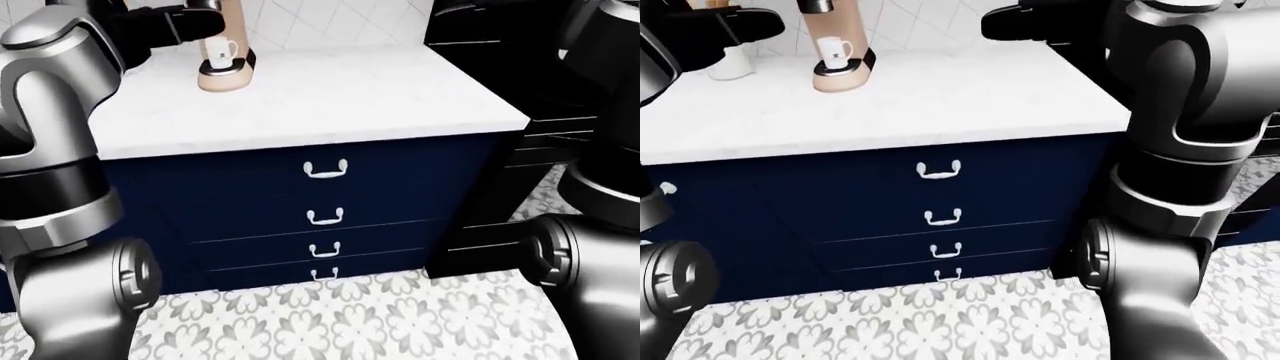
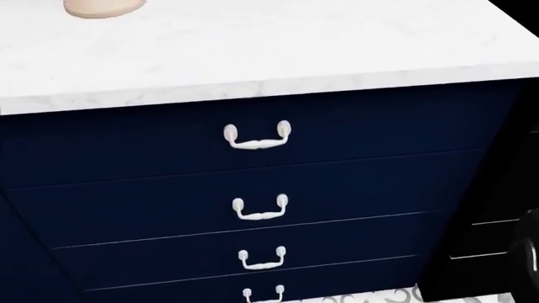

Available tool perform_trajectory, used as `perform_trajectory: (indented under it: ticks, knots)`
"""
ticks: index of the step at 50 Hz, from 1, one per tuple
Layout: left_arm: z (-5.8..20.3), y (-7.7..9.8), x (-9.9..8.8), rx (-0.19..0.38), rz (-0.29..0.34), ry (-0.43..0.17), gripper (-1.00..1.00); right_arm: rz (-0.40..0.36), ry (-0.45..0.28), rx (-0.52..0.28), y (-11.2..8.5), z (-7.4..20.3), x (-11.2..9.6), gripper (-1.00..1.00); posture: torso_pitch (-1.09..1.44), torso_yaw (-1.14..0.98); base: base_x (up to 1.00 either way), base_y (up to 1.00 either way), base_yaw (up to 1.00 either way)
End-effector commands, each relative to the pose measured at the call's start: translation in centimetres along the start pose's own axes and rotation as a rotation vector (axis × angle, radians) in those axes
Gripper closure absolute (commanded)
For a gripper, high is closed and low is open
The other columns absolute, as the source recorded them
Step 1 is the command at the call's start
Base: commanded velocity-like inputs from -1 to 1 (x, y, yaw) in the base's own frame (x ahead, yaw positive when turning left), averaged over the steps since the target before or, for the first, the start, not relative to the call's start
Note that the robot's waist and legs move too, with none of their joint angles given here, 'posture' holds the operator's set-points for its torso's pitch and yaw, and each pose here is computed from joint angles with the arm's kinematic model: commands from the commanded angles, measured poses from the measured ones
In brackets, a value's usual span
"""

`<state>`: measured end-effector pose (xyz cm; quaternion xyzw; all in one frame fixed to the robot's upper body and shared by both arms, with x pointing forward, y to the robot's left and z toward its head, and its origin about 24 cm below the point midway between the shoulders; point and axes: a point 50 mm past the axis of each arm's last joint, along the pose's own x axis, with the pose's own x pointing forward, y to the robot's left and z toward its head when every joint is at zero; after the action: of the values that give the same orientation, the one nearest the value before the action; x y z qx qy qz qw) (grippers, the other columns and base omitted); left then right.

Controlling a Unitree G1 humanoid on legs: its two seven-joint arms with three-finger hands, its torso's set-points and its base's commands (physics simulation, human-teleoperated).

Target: Press the button on the coffee machine to serve coffee.

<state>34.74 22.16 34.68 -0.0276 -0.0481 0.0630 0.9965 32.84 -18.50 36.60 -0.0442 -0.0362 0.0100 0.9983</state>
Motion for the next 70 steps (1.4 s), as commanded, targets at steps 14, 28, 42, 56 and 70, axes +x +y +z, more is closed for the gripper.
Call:
perform_trajectory:
  ticks: [14, 28, 42, 56, 70]
  knots:
    - [1.9, 0.0, -0.6, -0.012, -0.009, -0.083, -1.00, -0.004, -0.063, -0.005, 0.2, 1.6, 0.0, -1.00, 0.00, 0.00, 0.11, 0.22, 0.00]
    - [1.6, 0.3, -0.7, -0.014, -0.004, -0.081, -1.00, -0.004, -0.066, 0.001, 0.3, 1.5, -0.2, -1.00, 0.00, 0.00, 0.11, 0.32, 0.00]
    - [1.2, 0.4, -0.8, -0.013, -0.001, -0.076, -1.00, 0.001, -0.060, -0.002, 0.4, 0.9, 0.0, -1.00, 0.00, 0.00, 0.11, 0.33, 0.00]
    - [1.1, 0.1, -0.5, -0.015, -0.009, -0.075, -1.00, -0.004, -0.054, -0.006, 0.2, 1.0, 0.0, -1.00, 0.00, 0.00, 0.11, 0.33, 0.00]
    - [0.8, 0.3, -0.6, -0.014, -0.003, -0.072, -1.00, -0.006, -0.055, 0.001, 0.2, 1.0, 0.1, -1.00, 0.00, 0.00, 0.11, 0.33, 0.00]
